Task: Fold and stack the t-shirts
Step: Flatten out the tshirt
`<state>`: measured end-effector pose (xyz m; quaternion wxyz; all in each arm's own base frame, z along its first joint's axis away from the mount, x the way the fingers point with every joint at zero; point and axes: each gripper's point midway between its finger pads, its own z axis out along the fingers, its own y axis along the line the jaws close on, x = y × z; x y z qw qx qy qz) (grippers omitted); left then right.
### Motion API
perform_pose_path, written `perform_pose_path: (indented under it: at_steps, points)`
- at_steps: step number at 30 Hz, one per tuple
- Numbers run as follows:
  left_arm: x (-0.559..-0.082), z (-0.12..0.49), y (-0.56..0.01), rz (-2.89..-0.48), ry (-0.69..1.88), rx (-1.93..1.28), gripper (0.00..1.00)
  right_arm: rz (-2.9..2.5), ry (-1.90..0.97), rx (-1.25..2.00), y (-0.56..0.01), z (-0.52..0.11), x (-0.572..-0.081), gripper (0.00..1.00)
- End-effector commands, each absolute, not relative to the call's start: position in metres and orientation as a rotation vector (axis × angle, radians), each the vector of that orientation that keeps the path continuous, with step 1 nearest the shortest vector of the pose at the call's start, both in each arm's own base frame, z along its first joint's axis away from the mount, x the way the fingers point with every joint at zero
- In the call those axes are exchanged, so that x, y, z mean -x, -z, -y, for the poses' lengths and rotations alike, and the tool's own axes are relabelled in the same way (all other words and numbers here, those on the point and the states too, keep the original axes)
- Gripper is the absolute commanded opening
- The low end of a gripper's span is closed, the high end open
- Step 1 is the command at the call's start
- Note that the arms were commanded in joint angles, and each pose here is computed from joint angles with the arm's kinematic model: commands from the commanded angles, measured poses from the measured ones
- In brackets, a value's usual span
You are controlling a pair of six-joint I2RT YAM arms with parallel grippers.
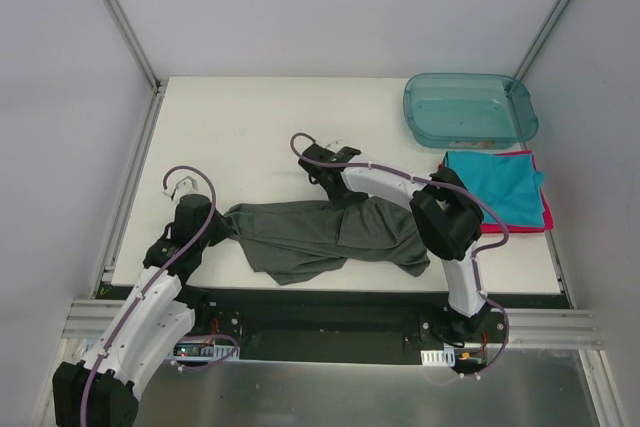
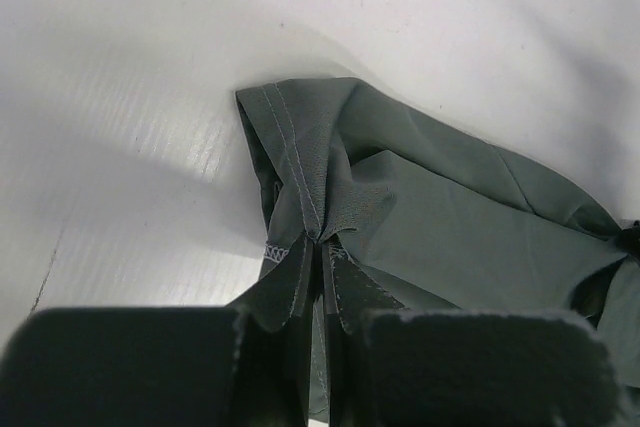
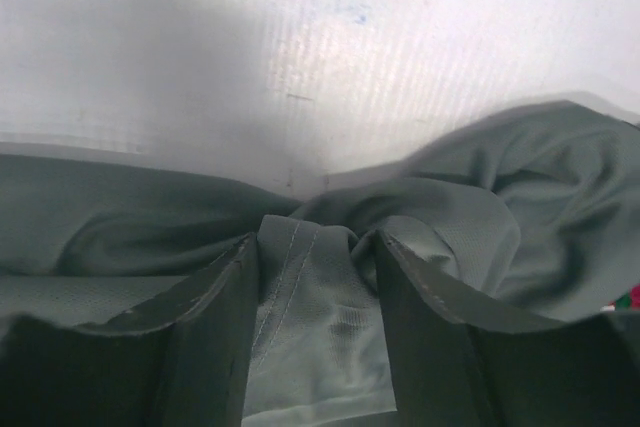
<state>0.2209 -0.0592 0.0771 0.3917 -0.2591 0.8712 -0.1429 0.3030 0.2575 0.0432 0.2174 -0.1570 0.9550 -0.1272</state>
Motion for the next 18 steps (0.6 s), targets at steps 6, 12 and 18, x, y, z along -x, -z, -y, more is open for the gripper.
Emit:
perform_pose_path:
  at_steps: [6, 12, 18]
  points:
    - [-0.223, 0.059, -0.079, -2.19, 0.362, 0.627, 0.0, -2.567, 0.597, 0.348, -0.072, -0.214, -0.302, 0.34]
    - [-0.223, 0.058, -0.08, -2.186, 0.356, 0.628, 0.0, -2.55, 0.55, 0.321, -0.089, -0.208, -0.297, 0.36]
    - [-0.223, 0.055, -0.079, -2.184, 0.337, 0.633, 0.0, -2.569, 0.472, 0.333, -0.087, -0.206, -0.285, 0.38]
